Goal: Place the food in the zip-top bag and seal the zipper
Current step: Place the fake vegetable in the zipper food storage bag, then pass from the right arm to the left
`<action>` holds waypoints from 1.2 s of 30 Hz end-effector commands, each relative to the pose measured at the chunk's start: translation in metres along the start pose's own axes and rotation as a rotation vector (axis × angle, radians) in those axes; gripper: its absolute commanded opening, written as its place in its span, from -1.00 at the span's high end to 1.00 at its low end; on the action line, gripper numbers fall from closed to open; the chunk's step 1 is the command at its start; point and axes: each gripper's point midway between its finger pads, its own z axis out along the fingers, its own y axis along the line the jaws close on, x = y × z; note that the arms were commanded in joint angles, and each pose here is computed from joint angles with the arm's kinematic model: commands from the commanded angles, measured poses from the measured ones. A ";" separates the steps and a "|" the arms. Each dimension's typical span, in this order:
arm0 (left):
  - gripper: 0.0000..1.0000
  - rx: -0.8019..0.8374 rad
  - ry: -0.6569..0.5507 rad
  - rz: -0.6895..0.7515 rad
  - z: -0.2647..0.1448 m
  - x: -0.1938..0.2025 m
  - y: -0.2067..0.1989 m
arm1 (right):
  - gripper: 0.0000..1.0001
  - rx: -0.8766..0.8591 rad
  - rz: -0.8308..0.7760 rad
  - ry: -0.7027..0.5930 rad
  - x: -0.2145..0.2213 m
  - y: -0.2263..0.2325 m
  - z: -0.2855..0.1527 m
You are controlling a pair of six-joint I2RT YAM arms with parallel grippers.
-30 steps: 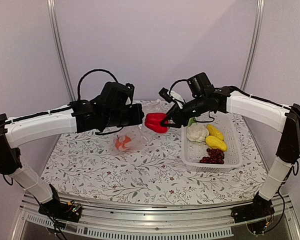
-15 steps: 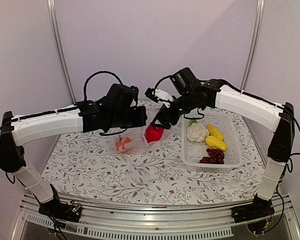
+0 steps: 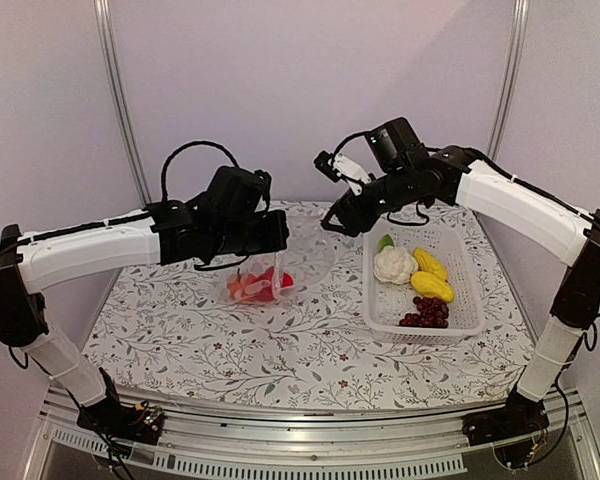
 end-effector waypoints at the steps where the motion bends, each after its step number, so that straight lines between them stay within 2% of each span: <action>1: 1.00 0.004 -0.012 -0.003 -0.007 -0.008 0.002 | -0.13 0.025 0.087 0.126 0.038 -0.010 0.036; 6: 1.00 -0.005 -0.004 0.008 -0.011 -0.010 0.003 | 0.32 -0.100 0.165 0.174 0.050 0.000 0.052; 7: 0.99 -0.007 0.000 0.010 -0.011 -0.010 0.003 | 0.60 -0.127 0.178 0.174 0.050 0.002 0.053; 8: 0.90 -0.012 0.009 0.015 -0.012 -0.008 0.004 | 0.88 -0.159 0.198 0.168 0.048 0.005 0.053; 9: 0.76 -0.016 0.022 0.017 -0.012 -0.006 0.004 | 1.00 -0.189 0.216 0.157 0.045 0.006 0.050; 13: 0.36 -0.040 0.112 0.029 -0.017 0.012 0.002 | 1.00 -0.293 0.293 0.089 0.024 0.012 0.032; 14: 0.18 -0.053 0.134 0.051 -0.020 0.020 -0.001 | 1.00 -0.300 0.303 0.077 0.020 0.012 0.029; 15: 0.13 -0.077 0.155 0.070 -0.023 0.026 -0.003 | 1.00 -0.304 0.311 0.063 0.016 0.013 0.025; 19: 0.16 -0.129 0.242 0.100 -0.026 0.054 -0.011 | 1.00 -0.312 0.311 0.032 0.006 0.015 0.014; 22: 0.29 -0.169 0.236 0.070 -0.028 0.059 -0.006 | 1.00 -0.316 0.346 0.029 0.004 0.016 0.010; 25: 0.31 -0.175 0.205 0.040 -0.032 0.054 -0.006 | 1.00 -0.312 0.365 0.030 0.004 0.015 0.011; 31: -0.18 -0.117 0.145 0.054 -0.032 0.049 -0.036 | 1.00 -0.310 0.402 0.021 0.000 0.014 0.012; 34: -0.20 -0.168 0.107 0.041 -0.028 0.053 -0.038 | 1.00 -0.305 0.412 0.016 -0.002 0.013 0.011; 36: -0.09 -0.227 0.101 0.027 -0.024 0.058 -0.031 | 1.00 -0.300 0.414 0.014 -0.002 0.012 0.010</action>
